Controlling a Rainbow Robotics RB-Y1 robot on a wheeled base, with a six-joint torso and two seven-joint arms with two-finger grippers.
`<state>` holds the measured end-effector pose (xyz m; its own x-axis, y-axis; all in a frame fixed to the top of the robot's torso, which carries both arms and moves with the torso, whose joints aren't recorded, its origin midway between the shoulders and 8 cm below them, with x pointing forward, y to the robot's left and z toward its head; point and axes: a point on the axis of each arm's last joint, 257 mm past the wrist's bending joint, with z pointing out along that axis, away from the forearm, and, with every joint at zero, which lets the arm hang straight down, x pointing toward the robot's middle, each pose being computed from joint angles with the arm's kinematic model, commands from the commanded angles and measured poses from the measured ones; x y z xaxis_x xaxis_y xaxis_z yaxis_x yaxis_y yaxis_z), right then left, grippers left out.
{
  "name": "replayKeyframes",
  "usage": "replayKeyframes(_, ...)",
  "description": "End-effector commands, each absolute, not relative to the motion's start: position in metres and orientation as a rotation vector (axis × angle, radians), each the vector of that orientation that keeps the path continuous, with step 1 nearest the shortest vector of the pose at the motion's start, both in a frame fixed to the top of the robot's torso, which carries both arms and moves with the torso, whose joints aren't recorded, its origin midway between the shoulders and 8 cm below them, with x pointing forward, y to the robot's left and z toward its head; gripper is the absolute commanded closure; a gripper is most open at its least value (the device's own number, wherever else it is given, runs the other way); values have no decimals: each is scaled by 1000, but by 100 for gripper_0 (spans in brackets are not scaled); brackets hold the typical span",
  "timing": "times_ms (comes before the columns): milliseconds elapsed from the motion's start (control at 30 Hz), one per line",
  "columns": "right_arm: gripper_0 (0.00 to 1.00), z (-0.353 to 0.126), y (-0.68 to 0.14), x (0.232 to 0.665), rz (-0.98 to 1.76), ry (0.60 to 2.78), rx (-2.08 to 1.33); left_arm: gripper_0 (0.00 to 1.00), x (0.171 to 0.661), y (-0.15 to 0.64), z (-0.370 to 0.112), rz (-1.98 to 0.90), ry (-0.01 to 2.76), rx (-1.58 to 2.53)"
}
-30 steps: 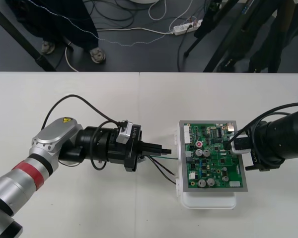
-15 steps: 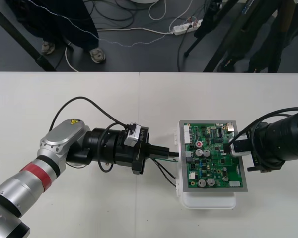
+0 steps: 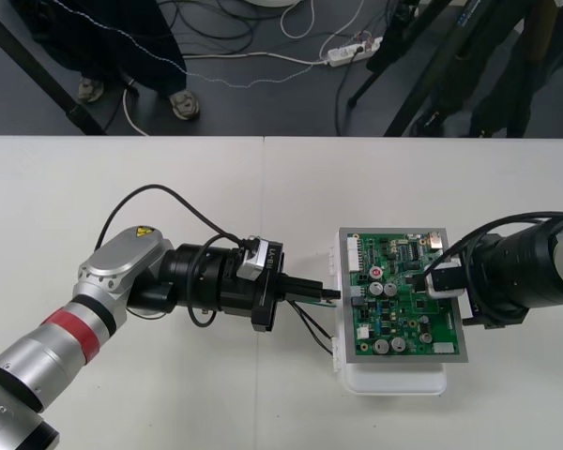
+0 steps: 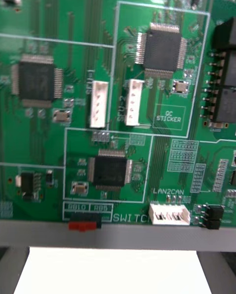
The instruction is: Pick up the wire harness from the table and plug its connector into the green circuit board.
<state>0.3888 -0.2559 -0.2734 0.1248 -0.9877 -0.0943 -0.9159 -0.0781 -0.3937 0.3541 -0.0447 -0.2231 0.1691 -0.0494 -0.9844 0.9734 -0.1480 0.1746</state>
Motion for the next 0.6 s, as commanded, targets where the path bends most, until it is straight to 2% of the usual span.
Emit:
replayKeyframes(33,0,-273,-250,384,-302,1851,-2048,100,349,-65,-225,-1121,917,1387)
replayKeyframes(600,0,-272,-242,381,-298,1854,-2037,100,345,-68,-232,-1101,924,1406)
